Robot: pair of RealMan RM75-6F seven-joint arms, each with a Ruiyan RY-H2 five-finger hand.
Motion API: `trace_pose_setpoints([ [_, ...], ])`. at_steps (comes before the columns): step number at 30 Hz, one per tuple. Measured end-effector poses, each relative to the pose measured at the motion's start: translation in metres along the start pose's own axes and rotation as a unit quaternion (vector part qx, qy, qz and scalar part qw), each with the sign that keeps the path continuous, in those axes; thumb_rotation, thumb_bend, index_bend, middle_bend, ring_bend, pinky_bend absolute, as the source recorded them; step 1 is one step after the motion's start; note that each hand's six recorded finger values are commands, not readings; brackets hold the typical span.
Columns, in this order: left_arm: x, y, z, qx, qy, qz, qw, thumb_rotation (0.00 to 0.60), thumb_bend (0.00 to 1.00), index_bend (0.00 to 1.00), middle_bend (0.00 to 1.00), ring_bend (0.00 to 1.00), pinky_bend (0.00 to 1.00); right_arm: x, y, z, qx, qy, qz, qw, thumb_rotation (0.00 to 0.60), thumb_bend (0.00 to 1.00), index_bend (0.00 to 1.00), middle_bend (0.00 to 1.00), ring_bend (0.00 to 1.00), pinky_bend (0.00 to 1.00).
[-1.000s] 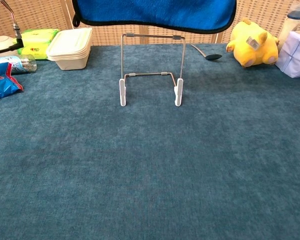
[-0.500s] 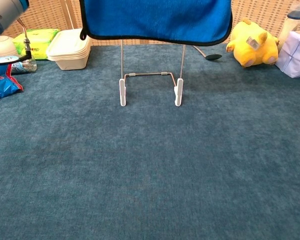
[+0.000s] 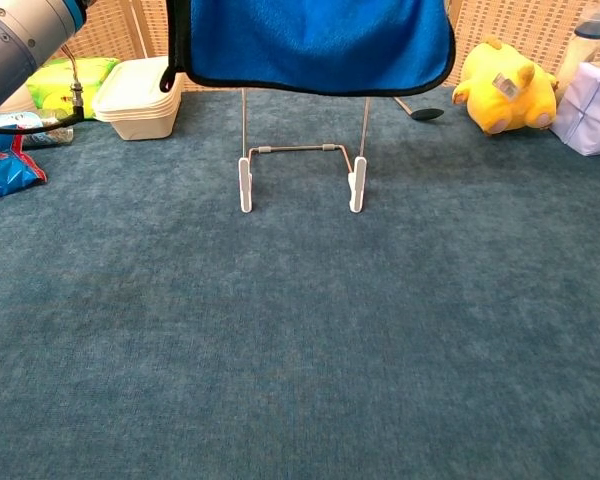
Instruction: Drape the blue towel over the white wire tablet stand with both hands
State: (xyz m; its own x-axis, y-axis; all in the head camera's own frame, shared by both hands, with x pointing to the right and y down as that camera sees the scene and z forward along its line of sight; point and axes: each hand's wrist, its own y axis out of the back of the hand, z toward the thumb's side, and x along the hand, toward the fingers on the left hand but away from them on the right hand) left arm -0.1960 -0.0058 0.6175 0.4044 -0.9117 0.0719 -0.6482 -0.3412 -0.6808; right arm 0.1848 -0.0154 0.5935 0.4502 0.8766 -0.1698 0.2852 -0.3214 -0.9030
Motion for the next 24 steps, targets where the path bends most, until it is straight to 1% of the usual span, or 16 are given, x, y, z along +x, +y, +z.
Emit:
trace_pose_setpoints([
  [11, 0.005, -0.008, -0.012, 0.007, 0.015, -0.006, 0.9999, 0.6, 0.63, 0.74, 0.36, 0.16, 0.0, -0.008, -0.013, 0.008, 0.002, 0.001, 0.011, 0.9999, 0.6, 0.49, 0.91, 0.44, 0.19, 0.13],
  [24, 0.004, -0.017, -0.031, 0.008, 0.038, -0.011, 0.9992, 0.6, 0.63, 0.73, 0.36, 0.15, 0.0, -0.01, -0.027, 0.013, 0.003, 0.001, 0.025, 0.9997, 0.6, 0.49, 0.91, 0.44, 0.19, 0.13],
])
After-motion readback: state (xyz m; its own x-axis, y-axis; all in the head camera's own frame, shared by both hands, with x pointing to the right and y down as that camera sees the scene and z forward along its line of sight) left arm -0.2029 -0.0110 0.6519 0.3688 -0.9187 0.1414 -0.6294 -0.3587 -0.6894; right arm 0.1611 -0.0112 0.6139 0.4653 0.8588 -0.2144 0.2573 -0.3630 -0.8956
